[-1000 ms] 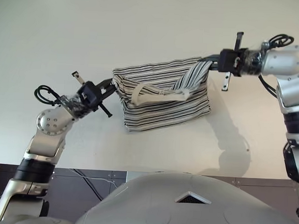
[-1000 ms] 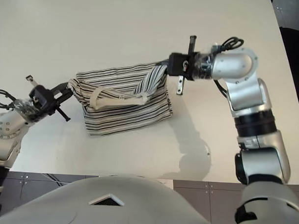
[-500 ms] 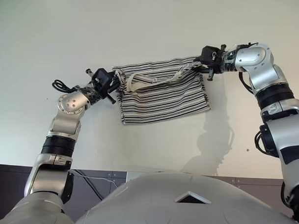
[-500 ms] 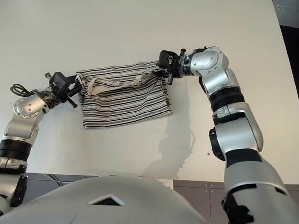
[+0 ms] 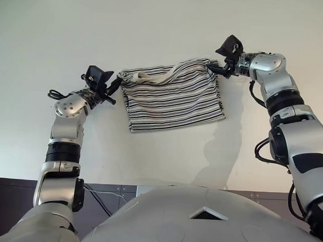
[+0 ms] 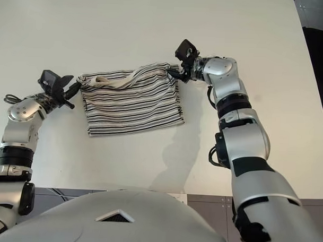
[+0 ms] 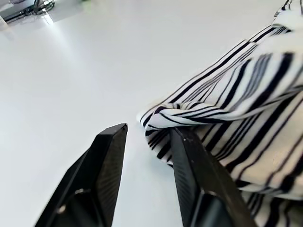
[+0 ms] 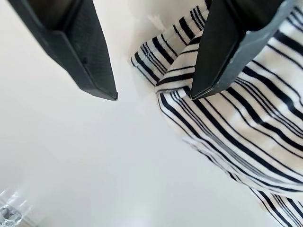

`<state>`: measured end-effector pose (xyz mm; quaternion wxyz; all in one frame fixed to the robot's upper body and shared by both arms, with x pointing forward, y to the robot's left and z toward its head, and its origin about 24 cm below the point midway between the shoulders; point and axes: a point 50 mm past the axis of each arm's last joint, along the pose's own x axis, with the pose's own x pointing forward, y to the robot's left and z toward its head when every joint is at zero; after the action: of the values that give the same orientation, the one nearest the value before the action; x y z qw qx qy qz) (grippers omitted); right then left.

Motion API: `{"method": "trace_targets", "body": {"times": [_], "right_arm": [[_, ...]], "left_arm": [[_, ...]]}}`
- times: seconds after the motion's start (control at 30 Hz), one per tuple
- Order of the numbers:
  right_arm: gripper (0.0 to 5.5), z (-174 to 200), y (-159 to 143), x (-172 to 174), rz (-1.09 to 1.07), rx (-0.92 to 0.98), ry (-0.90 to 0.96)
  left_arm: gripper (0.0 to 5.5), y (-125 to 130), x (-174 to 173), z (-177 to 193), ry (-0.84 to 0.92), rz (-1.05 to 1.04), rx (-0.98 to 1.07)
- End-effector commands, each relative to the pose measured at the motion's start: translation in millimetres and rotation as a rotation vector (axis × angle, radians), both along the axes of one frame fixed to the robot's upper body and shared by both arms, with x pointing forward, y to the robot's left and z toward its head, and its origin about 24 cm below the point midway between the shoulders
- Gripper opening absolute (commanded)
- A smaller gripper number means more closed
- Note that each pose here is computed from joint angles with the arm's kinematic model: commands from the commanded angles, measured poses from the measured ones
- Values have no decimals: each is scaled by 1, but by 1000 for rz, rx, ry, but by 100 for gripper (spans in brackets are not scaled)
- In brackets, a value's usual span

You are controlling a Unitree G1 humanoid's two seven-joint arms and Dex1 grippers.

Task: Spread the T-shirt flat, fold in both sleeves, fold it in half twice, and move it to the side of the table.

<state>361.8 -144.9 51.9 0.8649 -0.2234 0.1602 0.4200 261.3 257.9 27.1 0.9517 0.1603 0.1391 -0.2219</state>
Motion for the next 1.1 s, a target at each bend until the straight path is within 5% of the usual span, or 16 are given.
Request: {"method": "trace_targets", "body": {"times": [0.03, 0.2, 0.57, 0.73, 0.83, 0.93, 1.1], "right_arm": [[284, 32, 4, -4, 77, 105, -226], [284, 38, 10, -13, 165, -30, -391], [284, -15, 21, -7, 426, -744, -500], [284, -17, -27, -4, 576, -1114, -451], [284, -16, -85, -28, 772, -1309, -195], [284, -17, -106, -89, 982, -1239, 55], [284, -3, -35, -191, 1252, -730, 195]], "left_arm": [[162, 11, 2, 38, -263, 99, 158], [162, 4, -10, 58, -477, 81, 337], [162, -25, -33, 74, -622, -10, 350], [162, -29, -40, 73, -609, -48, 351], [162, -28, -44, 71, -588, -58, 366], [162, -31, -49, 64, -549, -82, 379], [162, -40, -53, 61, -528, -173, 428]]}}
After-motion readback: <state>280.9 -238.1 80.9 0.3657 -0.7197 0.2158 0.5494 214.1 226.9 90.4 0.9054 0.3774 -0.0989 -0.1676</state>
